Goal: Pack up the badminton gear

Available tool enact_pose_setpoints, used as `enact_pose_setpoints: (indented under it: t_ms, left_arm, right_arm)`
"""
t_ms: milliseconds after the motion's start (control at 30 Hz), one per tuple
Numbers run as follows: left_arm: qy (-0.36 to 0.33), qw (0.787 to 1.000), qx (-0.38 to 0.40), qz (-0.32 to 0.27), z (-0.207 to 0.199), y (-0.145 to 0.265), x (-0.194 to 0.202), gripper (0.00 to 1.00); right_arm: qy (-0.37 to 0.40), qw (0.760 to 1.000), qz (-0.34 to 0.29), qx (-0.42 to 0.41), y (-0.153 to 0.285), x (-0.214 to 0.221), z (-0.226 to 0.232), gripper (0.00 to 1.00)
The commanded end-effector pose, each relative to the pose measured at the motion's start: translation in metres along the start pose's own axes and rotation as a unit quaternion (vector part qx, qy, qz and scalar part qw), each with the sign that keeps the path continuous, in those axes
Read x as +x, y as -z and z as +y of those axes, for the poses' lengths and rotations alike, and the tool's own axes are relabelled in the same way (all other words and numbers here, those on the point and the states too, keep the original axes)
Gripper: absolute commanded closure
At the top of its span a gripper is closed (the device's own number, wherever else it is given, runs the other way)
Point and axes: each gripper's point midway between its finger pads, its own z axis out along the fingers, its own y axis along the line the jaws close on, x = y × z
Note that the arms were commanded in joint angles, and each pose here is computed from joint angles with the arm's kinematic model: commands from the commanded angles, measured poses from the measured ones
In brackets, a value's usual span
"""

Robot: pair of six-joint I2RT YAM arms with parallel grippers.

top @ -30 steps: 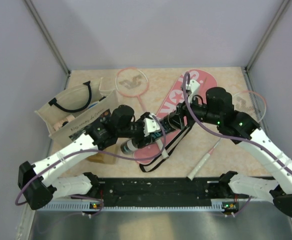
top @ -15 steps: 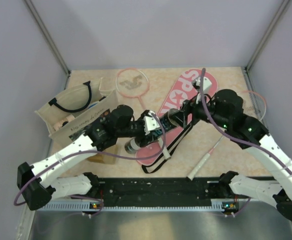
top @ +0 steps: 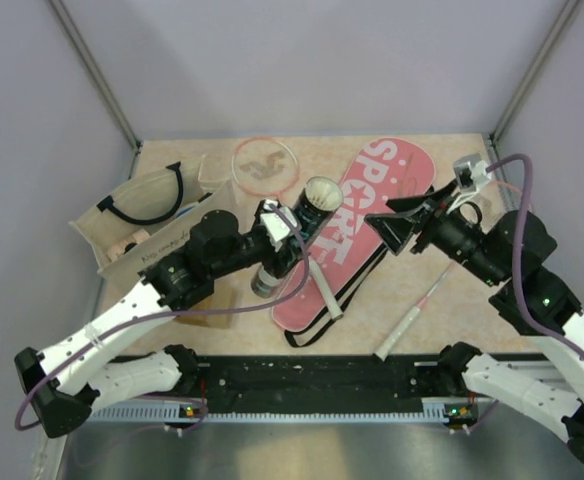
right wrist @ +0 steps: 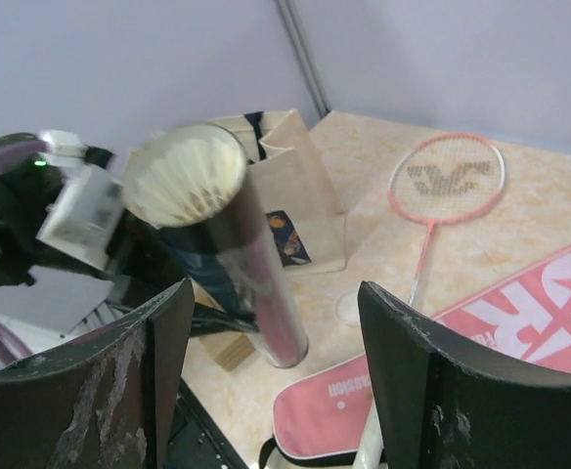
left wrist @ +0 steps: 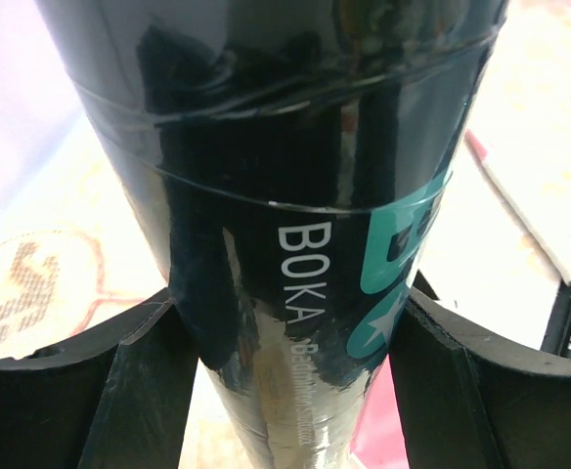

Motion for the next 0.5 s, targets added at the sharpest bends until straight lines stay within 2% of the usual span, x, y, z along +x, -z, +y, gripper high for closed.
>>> enact_pose_setpoints:
  t_ms: [0,167,267,467]
  left_arm:
    - [-0.007,0.994,-0.091,-0.054,0.030,0.030,-0.035,0.83]
    - [-0.017,0.990,-0.119,-0.079,0.033,0.065,-0.044,0.84]
    - [-0.016,0.986,-0.130,-0.107,0.031,0.089,-0.054,0.83]
    - [-0.021,0.973,-0.152,-0.173,0.026,0.138,-0.072,0.83]
  right_arm:
    - [-0.042,0.997,-0.024,0.068,-0.013,0.019,-0.031,0.32]
    - [-0.084,0.988,-0.002,0.129,-0.038,0.068,-0.066,0.35]
    - [-0.097,0.983,0.035,0.154,-0.060,0.105,-0.084,0.38]
    - [-0.161,0.956,0.130,0.209,-0.110,0.188,-0.115,0.50]
